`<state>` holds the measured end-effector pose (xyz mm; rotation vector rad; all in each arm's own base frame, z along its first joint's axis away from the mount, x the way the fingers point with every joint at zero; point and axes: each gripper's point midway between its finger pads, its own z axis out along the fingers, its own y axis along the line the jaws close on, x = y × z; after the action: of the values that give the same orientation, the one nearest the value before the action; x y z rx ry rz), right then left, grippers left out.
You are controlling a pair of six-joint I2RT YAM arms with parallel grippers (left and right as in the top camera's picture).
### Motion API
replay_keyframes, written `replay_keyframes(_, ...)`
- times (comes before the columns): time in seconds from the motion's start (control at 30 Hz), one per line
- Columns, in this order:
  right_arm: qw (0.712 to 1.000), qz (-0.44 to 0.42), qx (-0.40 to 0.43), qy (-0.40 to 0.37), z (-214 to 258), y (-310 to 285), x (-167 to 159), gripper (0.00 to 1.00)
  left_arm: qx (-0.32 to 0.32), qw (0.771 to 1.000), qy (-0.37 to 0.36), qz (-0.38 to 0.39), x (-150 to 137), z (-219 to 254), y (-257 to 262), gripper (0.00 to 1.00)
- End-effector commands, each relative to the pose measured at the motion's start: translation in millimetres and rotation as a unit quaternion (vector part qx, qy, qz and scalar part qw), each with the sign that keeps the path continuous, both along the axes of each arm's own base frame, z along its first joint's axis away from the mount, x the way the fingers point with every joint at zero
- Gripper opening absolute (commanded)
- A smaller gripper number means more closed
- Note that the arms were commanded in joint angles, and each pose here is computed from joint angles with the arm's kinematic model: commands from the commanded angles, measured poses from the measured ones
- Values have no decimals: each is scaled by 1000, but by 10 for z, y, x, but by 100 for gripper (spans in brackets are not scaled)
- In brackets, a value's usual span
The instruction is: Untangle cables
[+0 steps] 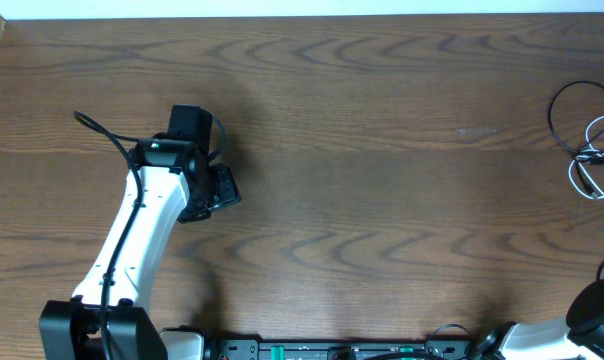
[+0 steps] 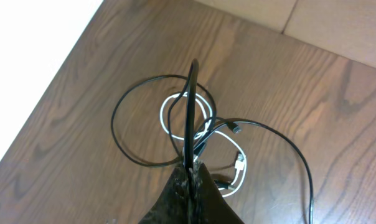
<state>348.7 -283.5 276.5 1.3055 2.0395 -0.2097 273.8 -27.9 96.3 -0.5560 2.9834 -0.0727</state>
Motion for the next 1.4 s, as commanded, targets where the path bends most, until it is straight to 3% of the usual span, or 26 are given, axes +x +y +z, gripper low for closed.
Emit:
replay_keyframes(0.0,1000,-17,-5,6,-25,-81,-28,18,3,1000,9,6,-29,-41,17,65)
replay_keyframes(0.03,1000,-17,-3,8,-42,-82,-23,36,3,1000,9,6,-28,-41,17,65)
replay_keyframes(0.17,1000,-1,24,15,-177,-7,24,64,3,1000,9,6,-27,-41,17,65)
replay_keyframes(0.4,986,100,126,37,-519,451,147,78,3,1000,7,6,-19,-40,17,66)
replay_keyframes(0.7,929,293,193,116,-873,1409,283,99,-22,999,-44,-8,225,2,-134,65)
replay_keyframes(0.9,874,419,179,169,-1056,2142,418,99,-44,988,-115,-95,492,105,-556,65)
replay_keyframes(1.1,835,479,167,214,-1238,2700,462,99,-29,964,-137,-227,445,133,-976,65)
replay_keyframes(1.23,813,492,145,275,-1393,2870,334,99,40,966,-118,-227,374,83,-803,65)
replay_keyframes(1.37,790,505,140,320,-1562,3033,163,99,50,976,-88,-191,268,40,-661,65)
